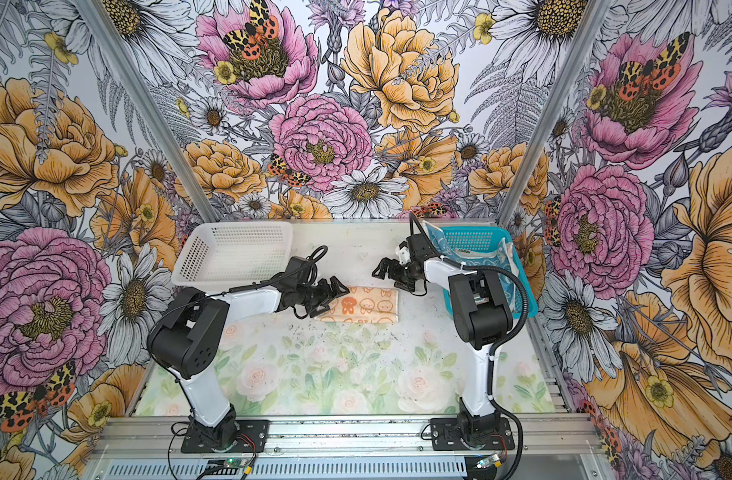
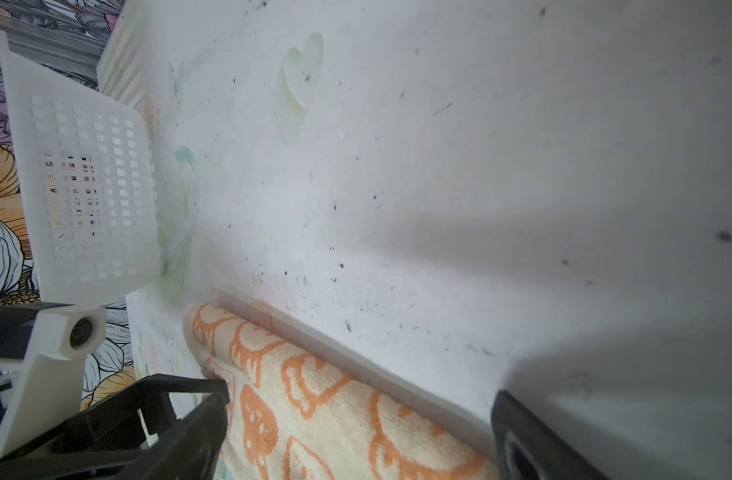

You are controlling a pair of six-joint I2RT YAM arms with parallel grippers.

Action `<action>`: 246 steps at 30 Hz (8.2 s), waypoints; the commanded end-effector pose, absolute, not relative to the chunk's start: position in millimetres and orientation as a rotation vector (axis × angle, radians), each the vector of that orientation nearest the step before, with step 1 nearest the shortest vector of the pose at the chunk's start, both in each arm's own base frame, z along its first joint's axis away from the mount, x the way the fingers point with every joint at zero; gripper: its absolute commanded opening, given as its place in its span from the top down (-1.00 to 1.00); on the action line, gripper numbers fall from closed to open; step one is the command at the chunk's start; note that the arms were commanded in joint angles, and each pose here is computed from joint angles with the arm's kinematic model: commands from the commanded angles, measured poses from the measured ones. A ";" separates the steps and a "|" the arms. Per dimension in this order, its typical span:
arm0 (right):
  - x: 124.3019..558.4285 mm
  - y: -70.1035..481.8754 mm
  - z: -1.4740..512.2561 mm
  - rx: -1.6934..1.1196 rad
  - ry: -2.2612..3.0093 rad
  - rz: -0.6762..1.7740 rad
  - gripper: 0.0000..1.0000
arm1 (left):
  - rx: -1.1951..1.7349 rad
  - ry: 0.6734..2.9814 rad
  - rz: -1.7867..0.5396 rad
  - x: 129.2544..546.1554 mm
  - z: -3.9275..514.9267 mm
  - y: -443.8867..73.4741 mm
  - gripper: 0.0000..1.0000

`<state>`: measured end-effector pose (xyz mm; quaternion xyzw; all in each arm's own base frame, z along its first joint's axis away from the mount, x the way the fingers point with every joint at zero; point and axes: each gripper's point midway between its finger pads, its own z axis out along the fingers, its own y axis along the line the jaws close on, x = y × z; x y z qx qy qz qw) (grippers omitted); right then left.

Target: Fold and stack the towels

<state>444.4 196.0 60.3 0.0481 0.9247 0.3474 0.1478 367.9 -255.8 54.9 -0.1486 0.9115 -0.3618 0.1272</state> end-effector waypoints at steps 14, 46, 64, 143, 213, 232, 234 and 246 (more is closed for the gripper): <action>376.1 231.7 80.4 0.032 2.662 1.128 -0.99 | -0.462 2.716 -0.973 362.9 28.5 -246.4 -0.97; 370.6 227.5 113.0 -0.028 2.580 1.217 -0.99 | -0.437 2.741 -0.965 364.9 21.2 -252.0 -0.98; 351.6 211.8 97.3 0.022 2.582 1.207 -0.99 | -0.313 2.731 -0.919 373.0 63.7 -246.1 -0.98; 424.0 256.9 97.6 -0.132 2.561 1.069 -0.99 | 0.046 2.653 0.653 481.0 212.0 -3.9 1.00; 462.7 335.4 154.1 -0.285 2.402 0.903 -0.99 | 0.012 2.664 0.030 531.5 181.4 -87.1 1.00; 477.2 409.0 114.4 -0.207 2.406 0.755 -0.84 | -0.078 2.709 -0.046 524.4 173.3 -57.4 1.00; 479.4 407.6 112.5 -0.187 2.406 0.740 -0.84 | -0.080 2.725 -0.039 519.9 169.8 -52.0 1.00; 482.8 402.6 105.4 -0.140 2.425 0.701 -0.84 | -0.109 2.814 0.093 503.6 139.1 -11.7 1.00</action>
